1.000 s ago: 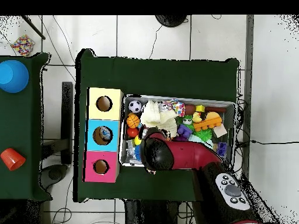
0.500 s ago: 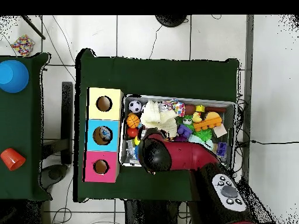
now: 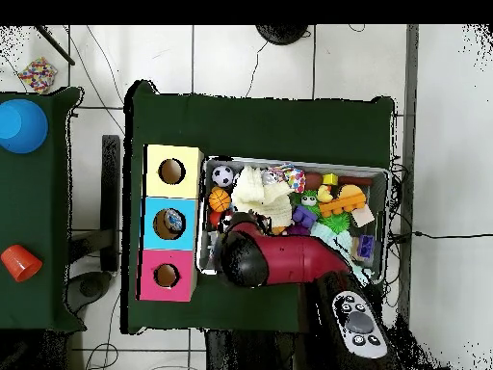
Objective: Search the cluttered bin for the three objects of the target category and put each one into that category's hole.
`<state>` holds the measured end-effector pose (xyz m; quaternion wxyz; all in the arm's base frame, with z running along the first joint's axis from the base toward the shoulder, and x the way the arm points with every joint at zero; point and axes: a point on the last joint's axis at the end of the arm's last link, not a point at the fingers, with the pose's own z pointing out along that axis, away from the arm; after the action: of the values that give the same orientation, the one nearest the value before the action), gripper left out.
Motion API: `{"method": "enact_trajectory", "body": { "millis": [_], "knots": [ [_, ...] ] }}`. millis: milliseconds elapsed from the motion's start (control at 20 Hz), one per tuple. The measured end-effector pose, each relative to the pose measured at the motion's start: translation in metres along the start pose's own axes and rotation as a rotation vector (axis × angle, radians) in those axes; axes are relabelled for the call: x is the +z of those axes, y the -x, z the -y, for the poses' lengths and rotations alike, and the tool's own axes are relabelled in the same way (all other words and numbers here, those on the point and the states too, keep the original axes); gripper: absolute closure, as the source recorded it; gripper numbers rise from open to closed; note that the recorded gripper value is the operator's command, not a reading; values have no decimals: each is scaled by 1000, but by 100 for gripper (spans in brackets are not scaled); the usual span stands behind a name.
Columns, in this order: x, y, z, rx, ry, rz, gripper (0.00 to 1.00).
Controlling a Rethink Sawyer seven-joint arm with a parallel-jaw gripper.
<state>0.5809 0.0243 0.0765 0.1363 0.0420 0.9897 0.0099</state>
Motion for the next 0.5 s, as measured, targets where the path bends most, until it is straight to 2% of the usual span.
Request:
{"method": "enact_trajectory", "body": {
  "millis": [500],
  "knots": [
    [-3,-1,4,-1,-17,2,0]
  ]
}}
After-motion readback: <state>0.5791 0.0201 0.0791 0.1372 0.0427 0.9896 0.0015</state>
